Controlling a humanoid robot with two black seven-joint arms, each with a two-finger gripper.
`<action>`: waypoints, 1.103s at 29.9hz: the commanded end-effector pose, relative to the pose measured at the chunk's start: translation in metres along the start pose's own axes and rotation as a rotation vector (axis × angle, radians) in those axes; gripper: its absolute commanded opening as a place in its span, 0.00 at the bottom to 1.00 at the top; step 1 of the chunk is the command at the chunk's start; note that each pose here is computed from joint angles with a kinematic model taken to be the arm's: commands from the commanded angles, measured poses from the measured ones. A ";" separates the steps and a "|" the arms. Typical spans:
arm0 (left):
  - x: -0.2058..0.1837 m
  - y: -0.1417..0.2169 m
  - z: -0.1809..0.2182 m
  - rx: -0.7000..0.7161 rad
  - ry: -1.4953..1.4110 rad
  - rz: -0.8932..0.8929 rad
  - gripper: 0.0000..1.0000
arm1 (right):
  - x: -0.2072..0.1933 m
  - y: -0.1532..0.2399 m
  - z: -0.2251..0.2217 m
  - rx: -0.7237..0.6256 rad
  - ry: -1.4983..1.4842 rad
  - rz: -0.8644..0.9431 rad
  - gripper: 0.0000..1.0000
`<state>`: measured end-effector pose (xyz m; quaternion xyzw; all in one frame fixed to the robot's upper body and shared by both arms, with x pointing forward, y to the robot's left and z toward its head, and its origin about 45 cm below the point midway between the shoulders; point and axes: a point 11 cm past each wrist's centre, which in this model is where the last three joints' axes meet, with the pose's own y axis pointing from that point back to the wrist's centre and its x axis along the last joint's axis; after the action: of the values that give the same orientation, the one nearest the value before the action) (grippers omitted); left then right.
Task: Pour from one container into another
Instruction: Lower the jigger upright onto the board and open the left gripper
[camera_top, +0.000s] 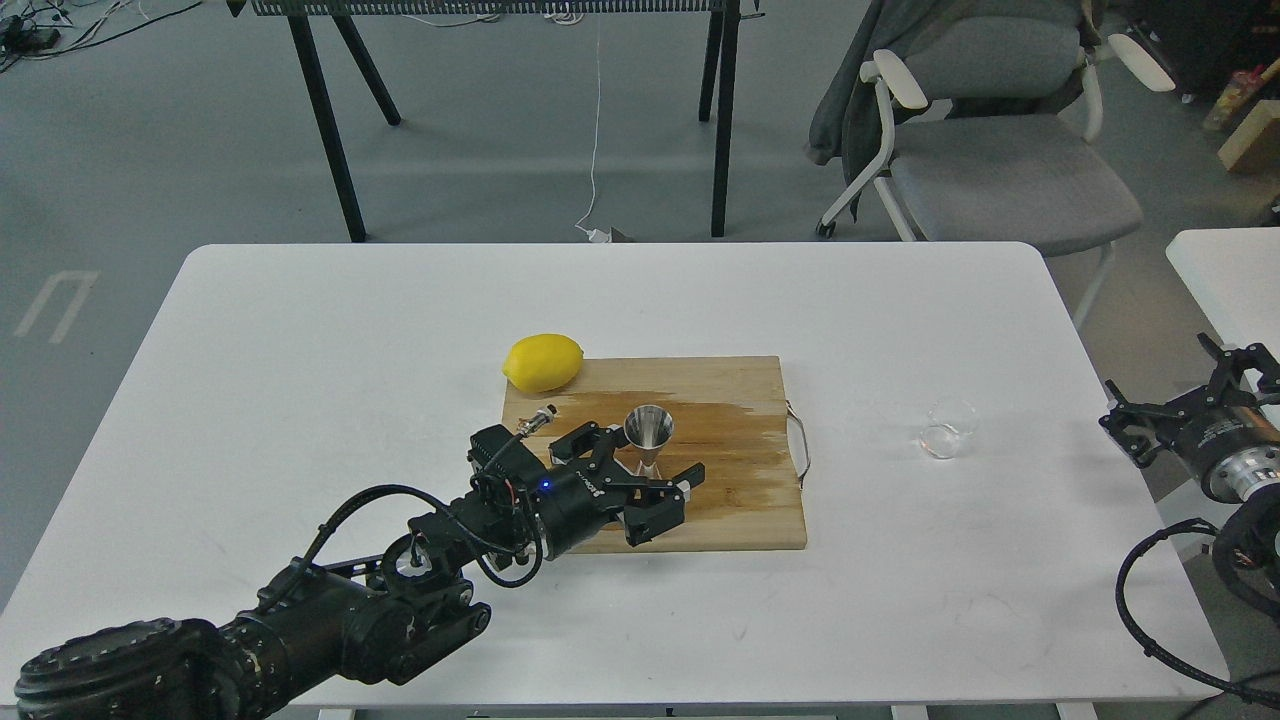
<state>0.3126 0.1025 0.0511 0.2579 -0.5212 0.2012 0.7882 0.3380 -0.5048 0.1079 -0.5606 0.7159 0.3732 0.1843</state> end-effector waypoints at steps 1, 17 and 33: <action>-0.002 0.001 0.000 0.003 0.005 -0.001 0.99 | 0.001 0.000 0.000 0.000 0.000 0.001 1.00; -0.002 0.001 0.000 0.008 0.010 0.003 0.99 | 0.002 0.001 0.001 0.000 -0.001 0.004 1.00; -0.012 0.020 -0.014 0.046 0.014 -0.022 0.99 | 0.001 0.001 0.000 0.003 -0.004 0.002 1.00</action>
<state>0.3056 0.1210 0.0401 0.2760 -0.5080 0.2063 0.7894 0.3368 -0.5053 0.1072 -0.5590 0.7166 0.3734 0.1859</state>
